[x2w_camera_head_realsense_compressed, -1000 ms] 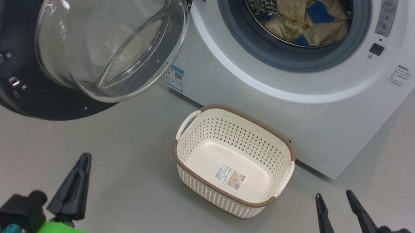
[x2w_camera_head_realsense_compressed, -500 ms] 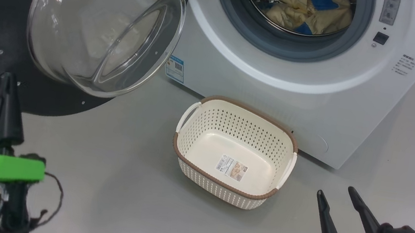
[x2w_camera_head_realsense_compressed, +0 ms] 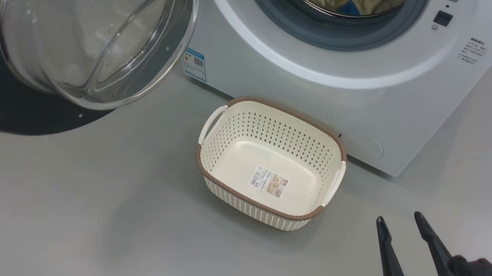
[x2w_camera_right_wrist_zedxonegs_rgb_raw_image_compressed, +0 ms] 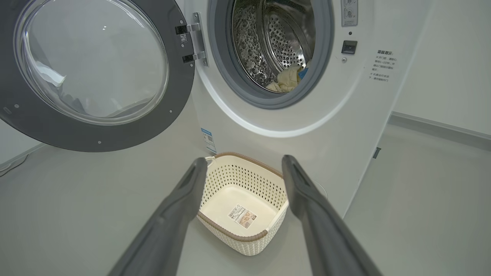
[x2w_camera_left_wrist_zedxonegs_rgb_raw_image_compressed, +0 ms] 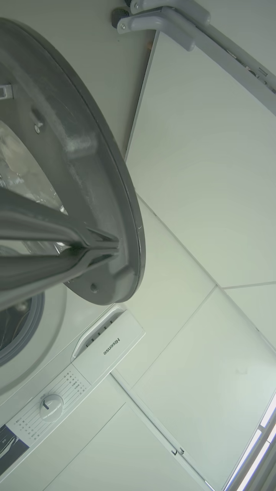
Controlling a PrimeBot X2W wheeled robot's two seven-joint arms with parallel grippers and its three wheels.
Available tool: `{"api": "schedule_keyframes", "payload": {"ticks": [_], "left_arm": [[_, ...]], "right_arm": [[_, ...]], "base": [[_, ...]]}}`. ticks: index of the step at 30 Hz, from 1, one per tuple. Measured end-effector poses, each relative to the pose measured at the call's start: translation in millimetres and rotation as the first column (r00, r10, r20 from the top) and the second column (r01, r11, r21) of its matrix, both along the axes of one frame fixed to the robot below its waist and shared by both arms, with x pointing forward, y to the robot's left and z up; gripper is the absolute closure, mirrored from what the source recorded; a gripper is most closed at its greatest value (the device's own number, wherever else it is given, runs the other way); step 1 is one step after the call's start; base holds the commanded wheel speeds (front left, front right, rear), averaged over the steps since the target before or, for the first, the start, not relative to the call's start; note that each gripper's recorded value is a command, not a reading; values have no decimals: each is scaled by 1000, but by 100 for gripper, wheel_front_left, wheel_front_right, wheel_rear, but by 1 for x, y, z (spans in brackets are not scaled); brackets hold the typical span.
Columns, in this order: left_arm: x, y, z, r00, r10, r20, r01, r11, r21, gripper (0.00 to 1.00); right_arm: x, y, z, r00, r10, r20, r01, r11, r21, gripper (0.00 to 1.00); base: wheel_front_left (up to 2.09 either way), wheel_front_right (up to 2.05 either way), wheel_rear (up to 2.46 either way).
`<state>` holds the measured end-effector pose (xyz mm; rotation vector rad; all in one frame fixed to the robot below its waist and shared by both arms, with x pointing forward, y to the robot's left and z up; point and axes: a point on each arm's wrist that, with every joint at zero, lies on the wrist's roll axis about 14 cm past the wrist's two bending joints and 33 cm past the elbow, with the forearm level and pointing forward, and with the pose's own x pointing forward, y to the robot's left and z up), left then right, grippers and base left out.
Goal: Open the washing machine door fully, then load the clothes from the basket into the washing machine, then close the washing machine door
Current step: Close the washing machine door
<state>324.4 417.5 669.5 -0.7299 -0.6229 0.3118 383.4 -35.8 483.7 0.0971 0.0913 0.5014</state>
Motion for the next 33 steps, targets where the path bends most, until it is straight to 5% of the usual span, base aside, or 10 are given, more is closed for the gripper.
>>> {"api": "schedule_keyframes", "payload": {"ticks": [18, 33], "left_arm": [[26, 63, -28, 999, 10, 33, 2, 939, -344, 100], [42, 76, -55, 999, 36, 18, -24, 895, -446, 100]], "right_arm": [[7, -15, -11, 999, -40, -35, 38, 998, -58, 0], [11, -27, -18, 996, -66, -65, 60, 995, -81, 0]], "base": [[0, 0, 0], [0, 0, 0]]}}
